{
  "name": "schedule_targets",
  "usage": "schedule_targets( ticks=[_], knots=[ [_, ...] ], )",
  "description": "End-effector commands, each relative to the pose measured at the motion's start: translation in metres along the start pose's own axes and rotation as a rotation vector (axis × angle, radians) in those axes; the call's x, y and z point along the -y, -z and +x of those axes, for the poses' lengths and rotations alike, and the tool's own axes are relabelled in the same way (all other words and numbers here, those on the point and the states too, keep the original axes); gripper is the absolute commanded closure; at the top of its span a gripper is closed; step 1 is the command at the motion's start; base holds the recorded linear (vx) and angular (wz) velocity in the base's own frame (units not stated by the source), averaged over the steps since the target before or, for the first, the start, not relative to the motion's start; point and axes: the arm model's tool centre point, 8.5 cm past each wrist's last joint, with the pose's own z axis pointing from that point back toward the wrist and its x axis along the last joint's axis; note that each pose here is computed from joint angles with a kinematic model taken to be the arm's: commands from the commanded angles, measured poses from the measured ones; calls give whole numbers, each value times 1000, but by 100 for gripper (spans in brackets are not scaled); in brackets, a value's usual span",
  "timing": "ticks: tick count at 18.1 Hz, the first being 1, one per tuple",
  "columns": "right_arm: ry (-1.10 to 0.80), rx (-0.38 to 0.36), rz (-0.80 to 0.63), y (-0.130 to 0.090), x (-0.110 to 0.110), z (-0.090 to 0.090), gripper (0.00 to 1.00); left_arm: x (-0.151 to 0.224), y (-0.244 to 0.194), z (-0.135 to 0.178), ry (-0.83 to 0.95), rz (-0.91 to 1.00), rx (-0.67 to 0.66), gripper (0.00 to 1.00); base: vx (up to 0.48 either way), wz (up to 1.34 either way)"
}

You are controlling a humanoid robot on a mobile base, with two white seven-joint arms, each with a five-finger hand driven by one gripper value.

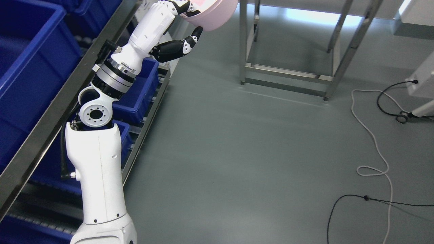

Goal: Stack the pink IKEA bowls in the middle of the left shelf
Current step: 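Hold the stacked bowls raised in the left hand while turning toward the blue bins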

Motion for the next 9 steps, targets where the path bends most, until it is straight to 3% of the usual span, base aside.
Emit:
schedule_targets(
  ticks=[1,9],
  knots=[
    [2,17,-18,1,11,6,0,-5,-5,-4,14,-5,-11,91,-221,658],
    [2,17,-18,1,11,6,0,-12,-5,-5,22,6,-15,91,-180,986]
  ],
)
